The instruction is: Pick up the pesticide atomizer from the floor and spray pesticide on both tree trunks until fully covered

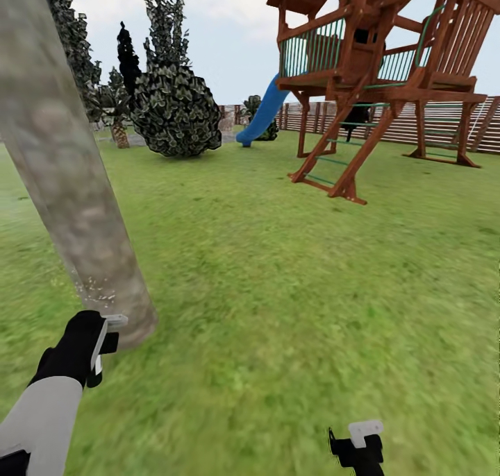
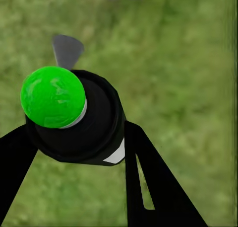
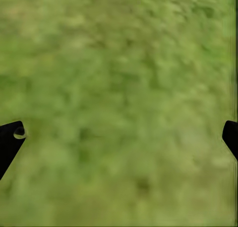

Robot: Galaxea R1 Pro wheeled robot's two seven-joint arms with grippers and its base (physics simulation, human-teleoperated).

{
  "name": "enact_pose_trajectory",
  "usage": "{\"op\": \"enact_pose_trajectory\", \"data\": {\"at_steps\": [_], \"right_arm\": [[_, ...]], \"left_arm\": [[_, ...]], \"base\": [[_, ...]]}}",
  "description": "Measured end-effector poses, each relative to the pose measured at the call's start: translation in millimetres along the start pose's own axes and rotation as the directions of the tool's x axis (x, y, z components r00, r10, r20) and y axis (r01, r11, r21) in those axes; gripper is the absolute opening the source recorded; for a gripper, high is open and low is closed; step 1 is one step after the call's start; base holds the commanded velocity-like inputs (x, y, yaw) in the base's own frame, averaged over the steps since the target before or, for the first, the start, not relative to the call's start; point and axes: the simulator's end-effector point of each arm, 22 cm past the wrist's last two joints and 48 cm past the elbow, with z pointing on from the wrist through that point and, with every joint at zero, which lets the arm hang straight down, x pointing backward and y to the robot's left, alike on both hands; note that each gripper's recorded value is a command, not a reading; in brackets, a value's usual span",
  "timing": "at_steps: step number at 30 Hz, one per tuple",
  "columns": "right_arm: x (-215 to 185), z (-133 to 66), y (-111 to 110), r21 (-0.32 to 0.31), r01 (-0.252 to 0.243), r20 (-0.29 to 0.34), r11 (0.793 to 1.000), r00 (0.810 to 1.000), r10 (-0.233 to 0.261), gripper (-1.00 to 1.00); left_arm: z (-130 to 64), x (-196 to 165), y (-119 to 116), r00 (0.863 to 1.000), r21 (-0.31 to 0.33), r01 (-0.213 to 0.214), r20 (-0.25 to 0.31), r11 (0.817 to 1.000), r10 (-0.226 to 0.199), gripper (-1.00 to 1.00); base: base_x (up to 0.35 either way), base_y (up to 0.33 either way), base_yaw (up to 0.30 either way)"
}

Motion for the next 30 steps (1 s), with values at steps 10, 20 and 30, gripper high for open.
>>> {"op": "enact_pose_trajectory", "data": {"at_steps": [10, 20, 30], "right_arm": [[0.4, -0.2, 1.3, -0.002, -0.001, -0.001, 1.0, 1.0, 0.001, 1.0], [0.4, -0.2, 0.8, -0.001, -0.001, -0.001, 1.0, 1.0, 0.001, 1.0], [-0.2, -0.1, 0.1, 0.0, 0.0, 0.0, 1.0, 1.0, 0.0, 1.0]], "left_arm": [[0.1, -0.2, 1.7, 1.0, -0.002, -0.001, 0.0, 1.0, 0.001, -1.0], [0.7, 0.4, 2.1, 1.0, -0.002, -0.001, -0.001, 1.0, 0.001, -1.0], [-11.5, -27.7, 15.0, 0.999, -0.013, 0.015, 0.039, 1.0, -0.014, -1.0]], "base": [[0.103, -0.272, 0.133], [0.115, -0.272, 0.277], [0.185, -0.249, 0.277]]}}
